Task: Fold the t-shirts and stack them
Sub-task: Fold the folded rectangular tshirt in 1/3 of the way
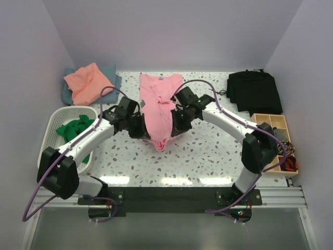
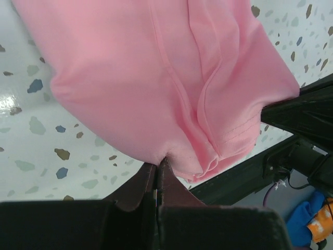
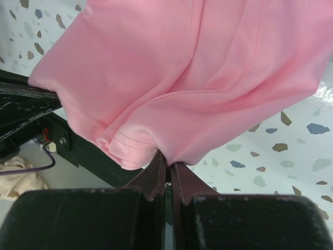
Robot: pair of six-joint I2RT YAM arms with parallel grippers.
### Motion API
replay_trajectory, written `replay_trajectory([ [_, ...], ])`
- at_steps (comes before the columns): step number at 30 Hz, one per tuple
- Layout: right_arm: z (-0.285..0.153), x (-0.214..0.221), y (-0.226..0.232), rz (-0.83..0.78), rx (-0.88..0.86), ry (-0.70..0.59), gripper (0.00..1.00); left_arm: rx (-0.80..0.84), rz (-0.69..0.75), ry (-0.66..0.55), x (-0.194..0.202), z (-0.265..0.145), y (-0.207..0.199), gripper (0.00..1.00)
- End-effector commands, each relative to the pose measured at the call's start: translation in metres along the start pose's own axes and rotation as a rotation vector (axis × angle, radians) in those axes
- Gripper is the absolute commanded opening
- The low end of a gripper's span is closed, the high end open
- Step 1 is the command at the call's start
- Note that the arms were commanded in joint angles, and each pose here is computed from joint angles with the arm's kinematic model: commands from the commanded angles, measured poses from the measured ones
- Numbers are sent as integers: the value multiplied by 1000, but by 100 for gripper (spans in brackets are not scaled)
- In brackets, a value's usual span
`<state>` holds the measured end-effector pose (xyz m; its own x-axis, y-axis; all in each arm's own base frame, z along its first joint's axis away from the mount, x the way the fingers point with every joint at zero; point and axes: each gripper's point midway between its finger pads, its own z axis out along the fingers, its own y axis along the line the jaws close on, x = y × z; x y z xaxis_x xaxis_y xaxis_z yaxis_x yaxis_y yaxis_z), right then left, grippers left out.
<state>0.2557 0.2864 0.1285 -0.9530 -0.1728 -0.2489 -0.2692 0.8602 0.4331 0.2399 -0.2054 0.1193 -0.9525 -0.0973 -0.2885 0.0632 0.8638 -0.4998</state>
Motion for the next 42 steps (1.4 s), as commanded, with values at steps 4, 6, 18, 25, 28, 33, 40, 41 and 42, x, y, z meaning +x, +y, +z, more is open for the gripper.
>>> replay_trajectory([
  [4, -4, -27, -29, 33, 83, -10, 0, -74, 20, -84, -47, -14, 7, 0],
  [6, -5, -35, -37, 59, 81, -17, 0, -79, 3, -94, -56, -14, 13, 0],
  [18, 15, -82, -65, 110, 72, -14, 0, -86, -9, -102, -97, 13, 25, 0],
  [25, 25, -105, -78, 126, 57, -6, 0, -88, -14, -124, -129, 26, 31, 0],
  [28, 30, -111, -86, 137, 62, 1, 0, -100, -18, -122, -140, 34, 35, 0],
  [33, 37, -123, -98, 146, 76, 3, 0, -106, -29, -118, -156, 49, 44, 0],
  [40, 50, -135, -123, 159, 114, -2, 6, -115, -41, -131, -172, 67, 54, 0],
  [41, 51, -137, -129, 170, 115, -4, 14, -116, -43, -126, -172, 70, 56, 0],
  [42, 50, -143, -131, 165, 115, -25, 31, -116, -40, -129, -174, 72, 57, 0],
])
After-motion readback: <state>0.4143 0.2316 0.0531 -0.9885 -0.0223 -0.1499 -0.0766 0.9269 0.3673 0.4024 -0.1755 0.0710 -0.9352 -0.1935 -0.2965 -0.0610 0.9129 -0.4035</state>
